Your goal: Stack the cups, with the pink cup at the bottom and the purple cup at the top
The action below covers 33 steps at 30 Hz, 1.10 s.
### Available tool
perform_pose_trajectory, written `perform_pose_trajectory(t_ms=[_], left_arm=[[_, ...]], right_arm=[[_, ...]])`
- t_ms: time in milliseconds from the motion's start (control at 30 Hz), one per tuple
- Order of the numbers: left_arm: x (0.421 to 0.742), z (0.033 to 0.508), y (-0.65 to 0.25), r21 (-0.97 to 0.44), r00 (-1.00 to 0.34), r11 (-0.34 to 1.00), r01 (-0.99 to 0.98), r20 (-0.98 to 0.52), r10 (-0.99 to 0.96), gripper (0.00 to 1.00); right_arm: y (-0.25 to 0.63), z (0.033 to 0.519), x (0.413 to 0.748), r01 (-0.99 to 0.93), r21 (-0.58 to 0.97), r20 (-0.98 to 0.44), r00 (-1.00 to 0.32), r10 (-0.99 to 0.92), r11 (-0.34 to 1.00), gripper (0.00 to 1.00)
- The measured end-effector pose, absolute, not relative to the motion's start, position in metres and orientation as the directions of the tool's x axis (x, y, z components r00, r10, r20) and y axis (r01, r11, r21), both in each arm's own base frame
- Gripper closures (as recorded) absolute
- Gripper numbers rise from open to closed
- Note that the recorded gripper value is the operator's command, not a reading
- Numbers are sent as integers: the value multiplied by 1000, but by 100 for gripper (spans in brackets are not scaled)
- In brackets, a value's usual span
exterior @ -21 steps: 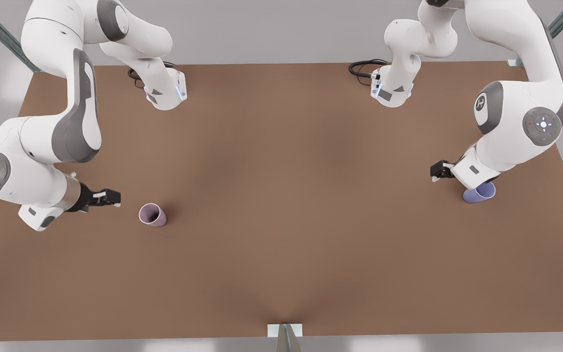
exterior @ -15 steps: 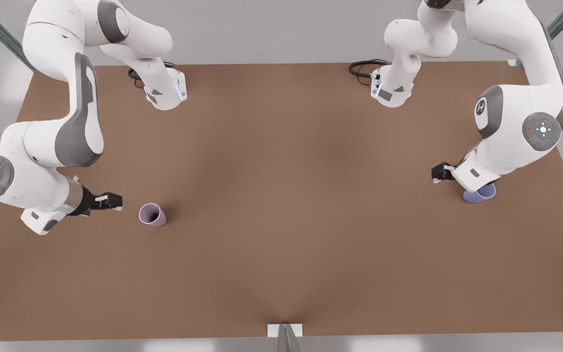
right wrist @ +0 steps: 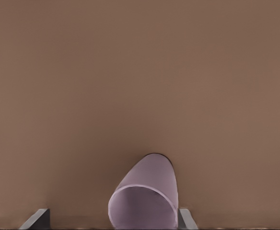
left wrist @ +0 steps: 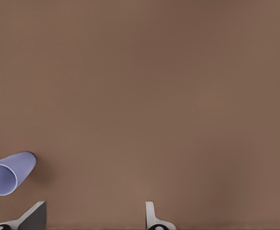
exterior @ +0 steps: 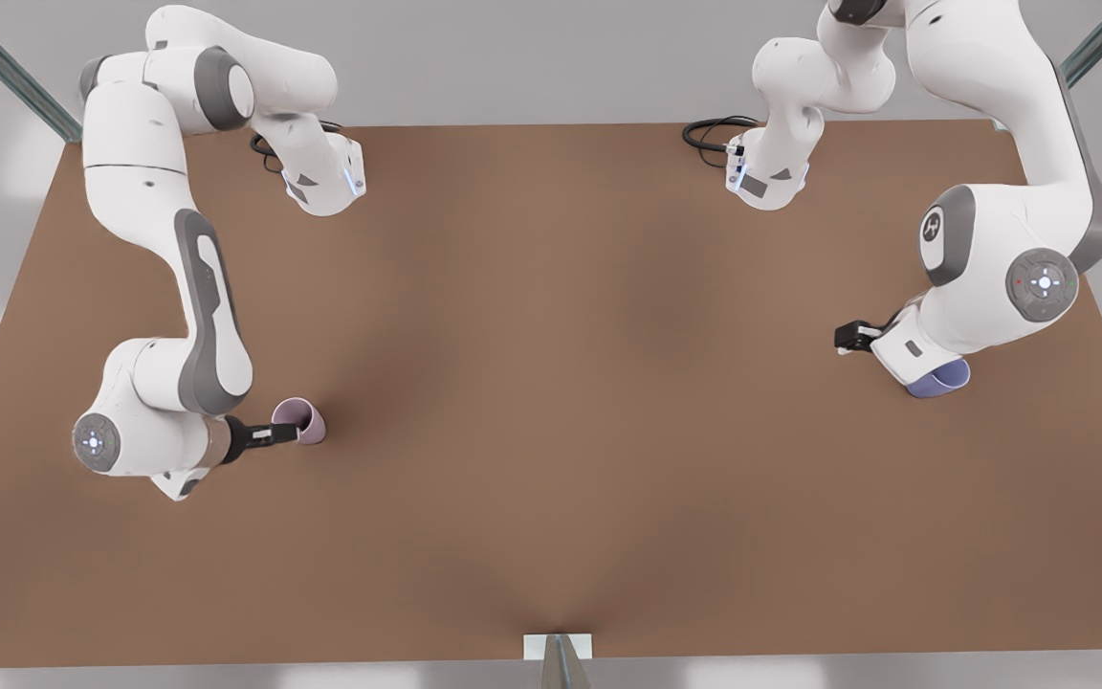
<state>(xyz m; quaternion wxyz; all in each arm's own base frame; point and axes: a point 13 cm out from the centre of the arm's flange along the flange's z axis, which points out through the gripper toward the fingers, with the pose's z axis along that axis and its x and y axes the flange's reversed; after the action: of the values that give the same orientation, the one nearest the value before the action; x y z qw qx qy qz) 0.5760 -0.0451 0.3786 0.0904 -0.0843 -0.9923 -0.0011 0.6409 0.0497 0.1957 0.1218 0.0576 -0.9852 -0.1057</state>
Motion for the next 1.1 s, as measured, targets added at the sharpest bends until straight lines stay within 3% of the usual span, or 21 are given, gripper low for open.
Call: perform_pose_trajectory(t_ms=[200, 567, 633, 667, 700, 1100], left_arm=[[574, 376, -45, -15, -967, 985, 170, 190, 170, 0], [570, 377, -45, -18, -963, 985, 174, 204, 174, 0], [569, 377, -45, -18, -963, 984, 175, 205, 175, 0], [569, 377, -45, -18, -963, 984, 175, 206, 175, 0], [569, 377, -45, -18, -963, 984, 175, 207, 175, 0], [567, 377, -45, -20, -961, 984, 177, 214, 177, 0]], right_arm=[[34, 174, 605, -70, 179, 254, -960, -115, 981, 0], [-2, 114, 614, -34, 125, 246, -967, -64, 992, 1], [2, 107, 614, -39, 124, 248, -966, -69, 991, 58], [4, 105, 614, -41, 125, 248, -966, -71, 991, 70], [5, 103, 615, -42, 127, 248, -966, -72, 991, 75], [17, 115, 631, -70, 128, 206, -974, -95, 989, 79]])
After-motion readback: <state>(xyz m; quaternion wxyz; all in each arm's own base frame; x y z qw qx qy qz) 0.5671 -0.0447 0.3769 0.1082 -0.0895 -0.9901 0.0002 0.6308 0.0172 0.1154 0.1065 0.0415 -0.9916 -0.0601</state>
